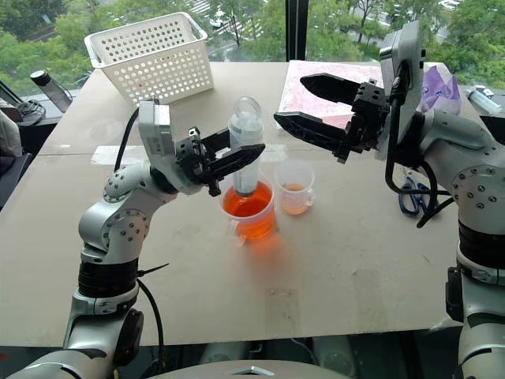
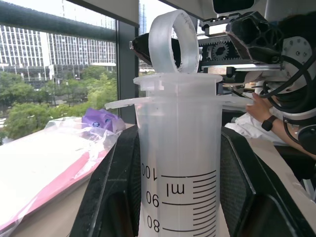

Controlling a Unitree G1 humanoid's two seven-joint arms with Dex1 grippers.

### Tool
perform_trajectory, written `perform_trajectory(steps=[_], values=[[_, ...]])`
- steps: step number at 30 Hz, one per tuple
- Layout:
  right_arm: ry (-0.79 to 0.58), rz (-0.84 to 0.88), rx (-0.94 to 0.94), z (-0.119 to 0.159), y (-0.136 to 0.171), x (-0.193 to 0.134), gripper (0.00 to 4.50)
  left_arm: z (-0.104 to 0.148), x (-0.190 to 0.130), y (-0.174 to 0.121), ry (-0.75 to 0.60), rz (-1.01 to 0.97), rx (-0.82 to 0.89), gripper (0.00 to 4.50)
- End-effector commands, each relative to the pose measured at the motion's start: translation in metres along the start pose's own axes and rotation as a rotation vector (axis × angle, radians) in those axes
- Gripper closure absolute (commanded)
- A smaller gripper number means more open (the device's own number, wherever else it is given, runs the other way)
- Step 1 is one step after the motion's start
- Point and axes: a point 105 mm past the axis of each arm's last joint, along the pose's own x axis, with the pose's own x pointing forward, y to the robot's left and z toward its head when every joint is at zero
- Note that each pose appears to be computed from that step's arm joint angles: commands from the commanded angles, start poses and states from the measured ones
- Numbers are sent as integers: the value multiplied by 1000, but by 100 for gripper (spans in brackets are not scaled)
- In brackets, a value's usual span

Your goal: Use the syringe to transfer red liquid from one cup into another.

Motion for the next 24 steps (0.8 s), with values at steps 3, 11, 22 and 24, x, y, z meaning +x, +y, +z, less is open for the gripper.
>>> perform_trajectory(steps=[3,11,22,24], values=[[-40,2,-29,3,10,14,0,0,7,-12,-15,60,109,307],[60,-96,0,-10,1,20,0,-7,9,-8,-24,169,147,307],[97,-179,21,-11,-6,30,281,-6,8,-13,-43,189,144,307],[102,-194,21,-12,-7,32,368,-7,9,-13,-43,189,145,307]])
